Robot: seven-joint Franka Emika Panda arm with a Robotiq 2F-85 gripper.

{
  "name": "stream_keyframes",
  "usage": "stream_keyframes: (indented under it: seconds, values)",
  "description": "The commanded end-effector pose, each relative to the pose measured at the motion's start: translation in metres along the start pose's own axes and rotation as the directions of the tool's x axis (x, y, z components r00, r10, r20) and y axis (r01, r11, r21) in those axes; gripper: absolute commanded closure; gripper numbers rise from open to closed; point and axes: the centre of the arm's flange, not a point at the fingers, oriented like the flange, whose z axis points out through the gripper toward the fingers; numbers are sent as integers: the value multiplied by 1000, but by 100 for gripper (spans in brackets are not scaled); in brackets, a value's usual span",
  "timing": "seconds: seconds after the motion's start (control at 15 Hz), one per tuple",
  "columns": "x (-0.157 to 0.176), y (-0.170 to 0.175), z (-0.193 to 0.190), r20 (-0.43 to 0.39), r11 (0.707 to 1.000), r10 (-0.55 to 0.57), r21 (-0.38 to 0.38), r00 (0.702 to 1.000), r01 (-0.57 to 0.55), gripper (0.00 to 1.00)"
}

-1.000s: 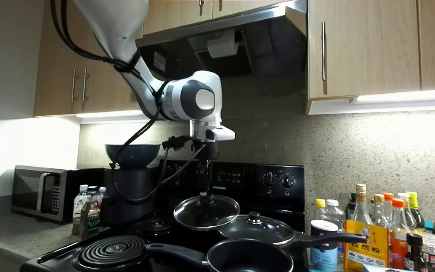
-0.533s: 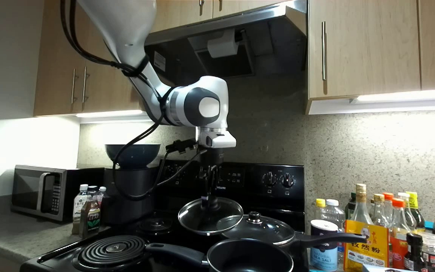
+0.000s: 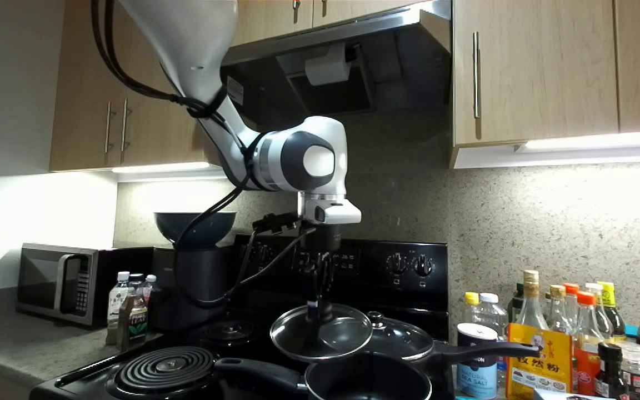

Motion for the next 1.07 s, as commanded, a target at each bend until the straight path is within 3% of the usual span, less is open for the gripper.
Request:
stream_keyframes:
  seconds: [0.0, 0.07, 0.13, 0.33, 0.4, 1.0]
  values:
    - [43, 29, -10, -5, 1000, 23, -21, 1000, -23, 77]
    - [52, 33, -11, -3, 999, 38, -26, 999, -38, 77]
    - [40, 19, 2, -1, 999, 44, -27, 999, -44, 52]
    - [57, 27, 0, 1, 998, 62, -31, 998, -62, 52]
    - [56, 27, 0, 2, 998, 60, -31, 998, -60, 77]
    - [97, 44, 12, 23, 985, 163, -50, 986, -162, 77]
